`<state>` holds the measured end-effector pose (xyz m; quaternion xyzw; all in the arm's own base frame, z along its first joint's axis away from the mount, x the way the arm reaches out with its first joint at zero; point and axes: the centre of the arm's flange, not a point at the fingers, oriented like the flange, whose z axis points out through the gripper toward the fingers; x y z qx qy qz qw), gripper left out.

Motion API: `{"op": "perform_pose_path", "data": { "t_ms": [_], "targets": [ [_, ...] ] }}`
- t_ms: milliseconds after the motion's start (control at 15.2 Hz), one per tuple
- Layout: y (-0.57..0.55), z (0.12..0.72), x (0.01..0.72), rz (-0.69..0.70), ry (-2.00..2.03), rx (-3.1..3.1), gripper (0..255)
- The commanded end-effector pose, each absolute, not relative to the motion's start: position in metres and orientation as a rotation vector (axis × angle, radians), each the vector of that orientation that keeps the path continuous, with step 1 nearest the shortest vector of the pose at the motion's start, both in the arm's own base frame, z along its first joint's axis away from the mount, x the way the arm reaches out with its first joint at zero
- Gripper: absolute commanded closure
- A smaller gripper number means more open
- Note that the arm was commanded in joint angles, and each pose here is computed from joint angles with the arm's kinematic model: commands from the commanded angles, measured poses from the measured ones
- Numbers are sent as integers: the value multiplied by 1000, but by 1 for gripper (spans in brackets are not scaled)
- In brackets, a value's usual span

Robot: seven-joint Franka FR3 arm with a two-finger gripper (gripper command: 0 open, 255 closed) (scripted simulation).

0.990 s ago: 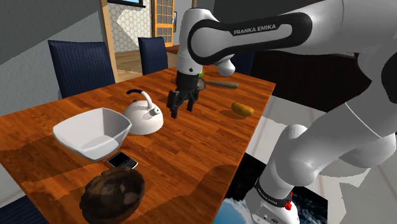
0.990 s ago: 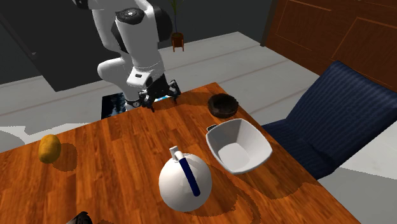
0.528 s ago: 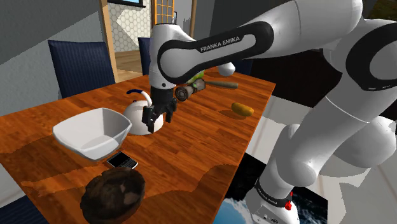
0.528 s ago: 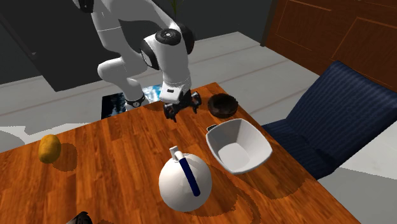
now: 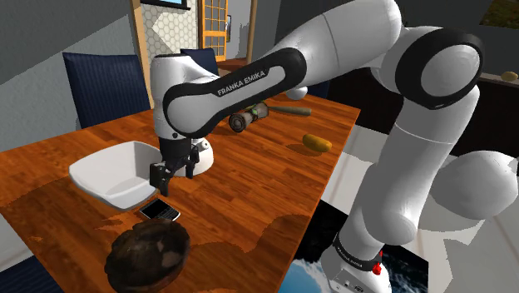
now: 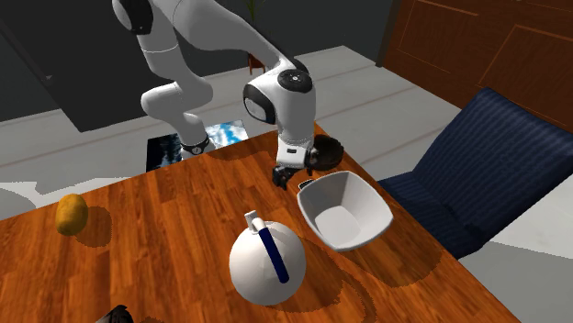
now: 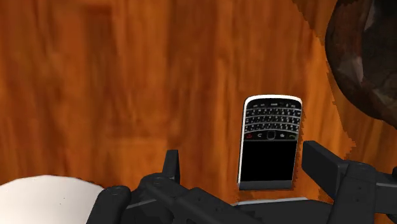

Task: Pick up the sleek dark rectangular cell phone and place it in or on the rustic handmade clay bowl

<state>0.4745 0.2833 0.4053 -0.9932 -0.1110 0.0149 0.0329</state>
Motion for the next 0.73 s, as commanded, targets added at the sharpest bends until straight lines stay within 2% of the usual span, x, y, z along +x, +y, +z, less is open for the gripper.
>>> {"op": "perform_pose_path", "data": {
  "t_ms": [0, 198, 660],
  "targets": [
    [307, 391, 484, 48, -379, -3057, 0],
    [341, 371, 496, 52, -434, -3057, 0],
    [342, 339, 495, 52, -434, -3057, 0]
  ]
}}
